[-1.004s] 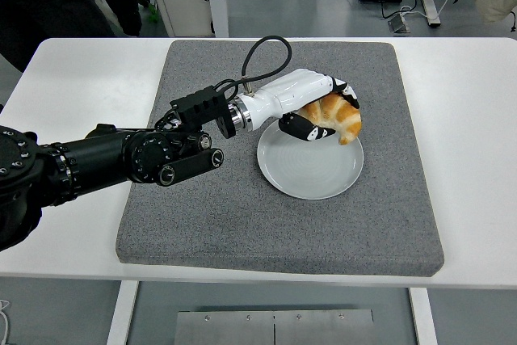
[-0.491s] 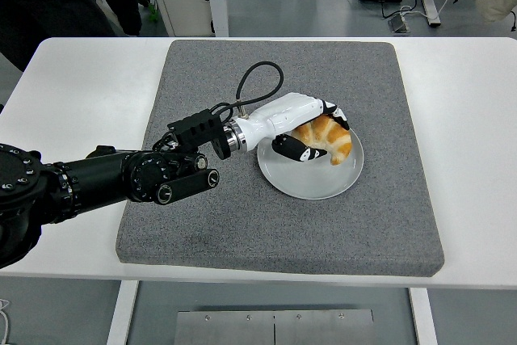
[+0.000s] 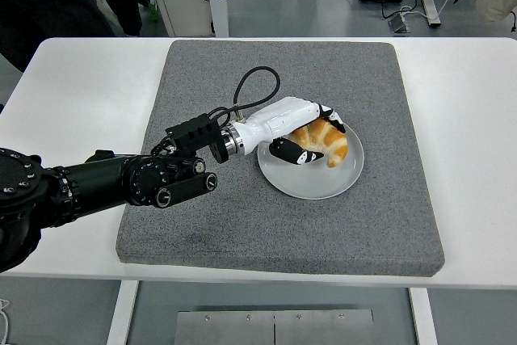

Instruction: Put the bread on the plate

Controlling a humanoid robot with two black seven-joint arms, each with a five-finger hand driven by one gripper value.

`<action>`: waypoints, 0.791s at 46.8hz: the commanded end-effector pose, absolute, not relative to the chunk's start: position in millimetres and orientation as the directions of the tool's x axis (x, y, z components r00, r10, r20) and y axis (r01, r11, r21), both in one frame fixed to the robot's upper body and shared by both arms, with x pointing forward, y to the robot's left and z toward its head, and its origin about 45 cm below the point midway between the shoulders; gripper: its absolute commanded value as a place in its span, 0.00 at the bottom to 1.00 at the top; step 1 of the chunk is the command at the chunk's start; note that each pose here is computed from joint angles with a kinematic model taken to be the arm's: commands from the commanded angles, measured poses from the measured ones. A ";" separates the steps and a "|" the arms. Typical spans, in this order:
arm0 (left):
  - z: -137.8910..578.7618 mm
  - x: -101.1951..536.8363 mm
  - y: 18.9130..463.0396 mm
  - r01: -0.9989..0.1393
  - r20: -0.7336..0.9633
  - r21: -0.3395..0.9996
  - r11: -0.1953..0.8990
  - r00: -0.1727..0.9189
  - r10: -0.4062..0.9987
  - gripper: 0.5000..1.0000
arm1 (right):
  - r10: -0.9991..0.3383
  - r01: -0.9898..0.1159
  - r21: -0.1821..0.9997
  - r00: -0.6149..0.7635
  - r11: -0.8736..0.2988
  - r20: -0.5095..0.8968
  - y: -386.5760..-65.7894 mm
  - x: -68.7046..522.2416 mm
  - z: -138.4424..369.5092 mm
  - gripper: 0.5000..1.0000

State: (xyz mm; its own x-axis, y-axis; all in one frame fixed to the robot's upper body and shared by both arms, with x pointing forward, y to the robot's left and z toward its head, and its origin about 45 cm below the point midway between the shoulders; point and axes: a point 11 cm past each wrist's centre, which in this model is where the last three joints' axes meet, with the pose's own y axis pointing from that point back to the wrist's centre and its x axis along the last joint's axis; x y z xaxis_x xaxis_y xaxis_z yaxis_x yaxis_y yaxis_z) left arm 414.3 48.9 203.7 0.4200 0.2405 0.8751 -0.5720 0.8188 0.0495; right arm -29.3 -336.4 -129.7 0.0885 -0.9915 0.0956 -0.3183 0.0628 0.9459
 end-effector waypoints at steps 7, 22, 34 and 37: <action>193.1 410.3 53.7 -0.571 0.880 0.073 0.818 0.422 0.216 0.00 | -0.992 -0.319 0.946 0.088 0.063 0.096 -336.5 -29.3 -129.7 1.00; 191.4 410.1 55.8 -0.574 0.879 0.075 0.815 0.424 0.217 0.00 | -0.991 -0.318 0.946 0.089 0.063 0.096 -336.4 -29.4 -129.7 1.00; 189.2 412.7 60.1 -0.587 0.879 0.079 0.806 0.422 0.221 0.00 | -0.992 -0.319 0.946 0.088 0.063 0.096 -336.5 -29.3 -129.7 1.00; 188.1 412.7 61.0 -0.592 0.876 0.080 0.802 0.425 0.227 0.00 | -0.991 -0.318 0.946 0.089 0.063 0.096 -336.4 -29.4 -129.7 1.00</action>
State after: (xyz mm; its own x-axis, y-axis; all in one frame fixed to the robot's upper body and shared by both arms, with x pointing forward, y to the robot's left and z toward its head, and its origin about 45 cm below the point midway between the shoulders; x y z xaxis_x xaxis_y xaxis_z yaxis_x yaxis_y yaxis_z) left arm 412.7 60.3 189.0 0.4219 0.2220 0.8790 -0.5882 0.8048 0.0790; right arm -29.3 -336.5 -129.7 0.0877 -0.9915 0.0964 -0.3186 0.0638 0.9457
